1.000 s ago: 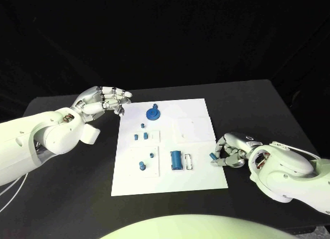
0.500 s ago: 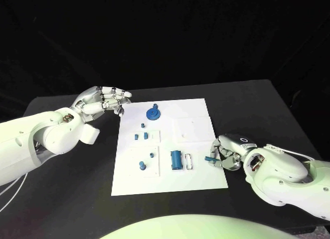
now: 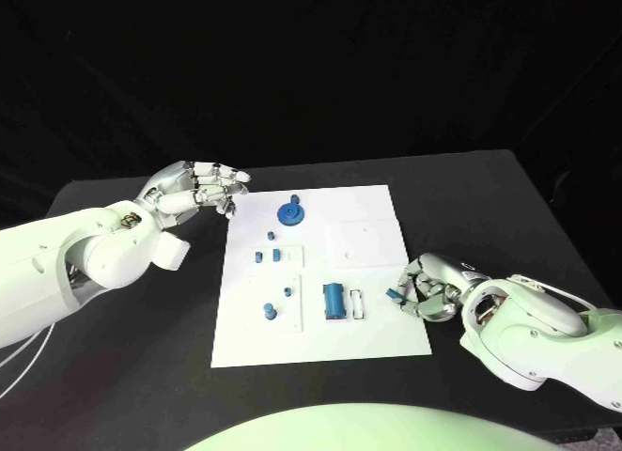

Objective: Assemble the parts on the task board

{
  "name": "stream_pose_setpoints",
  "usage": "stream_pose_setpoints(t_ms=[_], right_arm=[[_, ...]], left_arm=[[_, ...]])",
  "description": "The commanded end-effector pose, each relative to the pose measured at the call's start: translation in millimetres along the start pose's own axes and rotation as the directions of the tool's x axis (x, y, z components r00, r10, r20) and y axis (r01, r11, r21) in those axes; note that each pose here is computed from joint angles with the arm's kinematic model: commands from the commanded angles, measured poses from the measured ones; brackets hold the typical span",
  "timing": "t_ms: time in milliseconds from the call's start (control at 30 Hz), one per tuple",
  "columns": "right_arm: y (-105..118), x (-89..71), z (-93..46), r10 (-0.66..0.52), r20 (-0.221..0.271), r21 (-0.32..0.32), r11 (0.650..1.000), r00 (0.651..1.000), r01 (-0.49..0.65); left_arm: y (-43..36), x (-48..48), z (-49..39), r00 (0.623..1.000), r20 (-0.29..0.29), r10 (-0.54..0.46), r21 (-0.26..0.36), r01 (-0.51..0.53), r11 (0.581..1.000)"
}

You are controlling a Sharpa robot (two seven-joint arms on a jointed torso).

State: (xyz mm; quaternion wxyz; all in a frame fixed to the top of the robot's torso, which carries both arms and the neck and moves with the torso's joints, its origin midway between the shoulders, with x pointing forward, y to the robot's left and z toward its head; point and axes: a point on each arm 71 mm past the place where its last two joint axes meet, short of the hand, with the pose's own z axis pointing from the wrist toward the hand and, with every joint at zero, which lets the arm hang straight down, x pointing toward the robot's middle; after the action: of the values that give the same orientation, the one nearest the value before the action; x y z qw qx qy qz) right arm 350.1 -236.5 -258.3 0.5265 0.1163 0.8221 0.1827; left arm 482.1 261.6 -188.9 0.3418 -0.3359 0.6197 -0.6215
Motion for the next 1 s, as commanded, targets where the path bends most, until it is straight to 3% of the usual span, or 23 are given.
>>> stream_pose_setpoints(t_ms=[33, 400, 1000], right_arm=[[4.6, 3.8, 0.6, 0.168, -0.042, 0.033, 0.986, 0.985, -0.166], [26.1, 20.0, 10.2, 0.272, -0.135, 0.076, 0.962, 0.953, -0.263], [39.4, 32.7, 22.1, 0.240, -0.168, 0.077, 0.970, 0.956, -0.230]], left_arm=[[-0.8, 1.5, 0.0, 1.000, -0.010, -0.012, 0.010, 0.012, 1.000], [-0.7, 3.1, 0.9, 1.000, -0.012, -0.028, 0.007, 0.028, 1.000], [-0.6, 4.1, 1.1, 0.999, -0.017, -0.039, 0.005, 0.040, 0.999]])
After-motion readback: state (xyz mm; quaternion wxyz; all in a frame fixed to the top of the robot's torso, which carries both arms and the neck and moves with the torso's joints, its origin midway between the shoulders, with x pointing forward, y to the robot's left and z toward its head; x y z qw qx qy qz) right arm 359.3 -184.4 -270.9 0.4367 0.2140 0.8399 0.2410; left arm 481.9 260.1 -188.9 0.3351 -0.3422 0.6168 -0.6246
